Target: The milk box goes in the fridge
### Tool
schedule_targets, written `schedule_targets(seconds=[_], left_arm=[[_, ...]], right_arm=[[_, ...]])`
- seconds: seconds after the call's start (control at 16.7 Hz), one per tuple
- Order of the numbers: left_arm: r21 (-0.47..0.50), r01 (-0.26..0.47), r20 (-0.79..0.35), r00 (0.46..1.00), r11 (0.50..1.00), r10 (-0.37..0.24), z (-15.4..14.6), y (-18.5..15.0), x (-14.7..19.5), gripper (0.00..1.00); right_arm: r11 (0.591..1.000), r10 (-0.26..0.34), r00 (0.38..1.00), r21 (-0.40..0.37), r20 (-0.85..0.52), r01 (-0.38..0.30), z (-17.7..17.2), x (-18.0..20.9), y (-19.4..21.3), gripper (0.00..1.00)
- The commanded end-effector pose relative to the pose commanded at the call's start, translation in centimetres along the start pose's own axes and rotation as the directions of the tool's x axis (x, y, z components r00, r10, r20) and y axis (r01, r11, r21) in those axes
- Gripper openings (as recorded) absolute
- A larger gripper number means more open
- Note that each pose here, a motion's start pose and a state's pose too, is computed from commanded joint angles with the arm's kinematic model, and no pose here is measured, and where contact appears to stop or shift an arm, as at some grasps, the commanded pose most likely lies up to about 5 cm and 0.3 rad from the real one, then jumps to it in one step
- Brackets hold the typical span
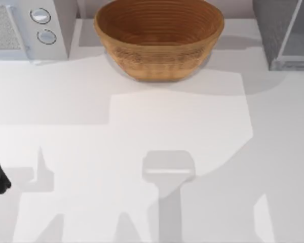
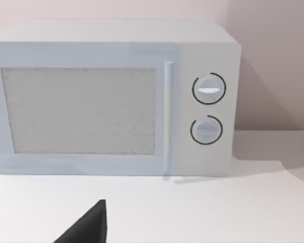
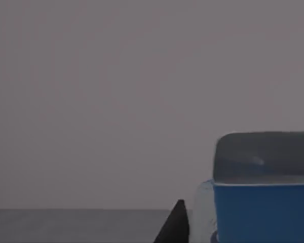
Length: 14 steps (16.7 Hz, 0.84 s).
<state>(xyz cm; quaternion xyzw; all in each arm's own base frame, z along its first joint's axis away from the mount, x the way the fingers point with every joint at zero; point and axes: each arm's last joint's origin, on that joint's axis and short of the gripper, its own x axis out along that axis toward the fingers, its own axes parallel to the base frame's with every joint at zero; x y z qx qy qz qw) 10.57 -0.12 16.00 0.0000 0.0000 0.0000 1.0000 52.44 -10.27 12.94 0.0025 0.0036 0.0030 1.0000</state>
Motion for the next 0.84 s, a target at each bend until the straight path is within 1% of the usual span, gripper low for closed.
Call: schedule_targets(seconds=[0.48, 0.54, 0.84], left_arm=[[0.000, 0.000, 0.000, 1.000, 1.000, 0.000, 0.00, 0.00, 0.00, 1.00], [0.000, 0.000, 0.000, 1.000, 1.000, 0.000, 0.00, 0.00, 0.00, 1.00], [0.000, 0.000, 0.000, 1.000, 1.000, 0.000, 0.00, 0.00, 0.00, 1.00]], right_arm=[[1.000, 0.000, 1.000, 0.000, 0.000, 0.000, 0.00, 0.00, 0.00, 0.98], [1.000, 0.000, 1.000, 0.000, 0.000, 0.000, 0.00, 0.00, 0.00, 1.00], [1.000, 0.000, 1.000, 0.000, 0.000, 0.000, 0.00, 0.00, 0.00, 1.00]])
